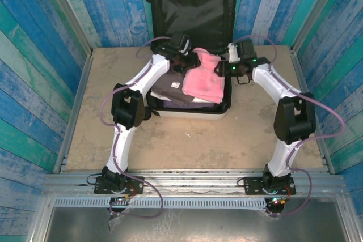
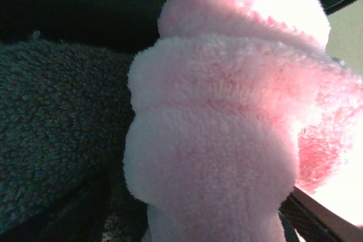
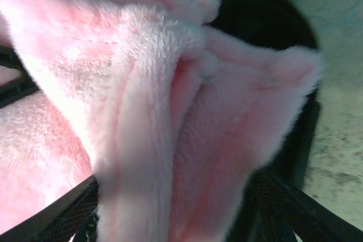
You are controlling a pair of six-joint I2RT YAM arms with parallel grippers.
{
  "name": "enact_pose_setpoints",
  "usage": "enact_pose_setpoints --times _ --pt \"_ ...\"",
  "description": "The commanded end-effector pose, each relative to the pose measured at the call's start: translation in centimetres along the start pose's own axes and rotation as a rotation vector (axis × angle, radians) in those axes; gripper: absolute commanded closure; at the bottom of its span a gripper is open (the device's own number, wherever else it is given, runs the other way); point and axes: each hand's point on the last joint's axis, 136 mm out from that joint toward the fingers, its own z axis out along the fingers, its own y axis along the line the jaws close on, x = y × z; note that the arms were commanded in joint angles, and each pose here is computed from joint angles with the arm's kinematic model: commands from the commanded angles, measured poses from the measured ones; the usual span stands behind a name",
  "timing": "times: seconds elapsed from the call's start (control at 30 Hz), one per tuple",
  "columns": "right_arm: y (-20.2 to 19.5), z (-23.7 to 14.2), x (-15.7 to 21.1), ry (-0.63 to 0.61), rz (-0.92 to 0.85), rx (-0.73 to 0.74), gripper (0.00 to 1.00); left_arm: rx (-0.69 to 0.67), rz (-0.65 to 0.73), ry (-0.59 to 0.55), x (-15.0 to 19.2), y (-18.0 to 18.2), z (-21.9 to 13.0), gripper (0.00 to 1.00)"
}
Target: Pack the luggage
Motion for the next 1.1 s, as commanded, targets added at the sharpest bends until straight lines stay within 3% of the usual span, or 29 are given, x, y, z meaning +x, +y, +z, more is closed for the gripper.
enact_pose_setpoints --times 0.0,0.2,0.37,0.43,0.6,0.77,0.9,1.07 --pt "0.7 -4.0 -2.4 -0.061 -0.064 0.005 0.32 -0.045 0.011 -0.151 -3.8 -0.2 -5.2 0.27" --pt "1.9 -3.9 -4.3 -0.088 -0.093 -0.052 0.41 -0.076 0.009 -0.258 -5.7 -1.2 -10.2 0.29" --pt "1.7 -0.9 -3.5 -0.035 -0.059 -0.091 0.61 -0.093 0.042 -0.309 -5.1 -3.1 -13.3 0.30" --pt "1.3 0.6 -3.3 -0.029 -0.051 -0.095 0.65 -0.087 0.055 -0.317 -4.5 -4.0 -14.1 0.30" --pt "-1.0 4.4 -1.8 0.013 -0.026 -0.039 0.73 0.057 0.092 -0.314 -2.9 -8.7 -14.9 0.31" --pt "-2.1 7.4 0.0 0.061 0.018 -0.042 0.77 0.151 0.106 -0.271 -1.2 -11.3 -12.8 0.32" --pt "-1.9 9.0 1.1 0.085 0.058 -0.085 0.78 0.172 0.074 -0.179 0.9 -11.3 -8.4 0.37" --pt "-1.4 7.7 0.6 0.068 0.046 -0.094 0.68 0.115 0.019 -0.061 4.2 -8.7 -2.5 0.47"
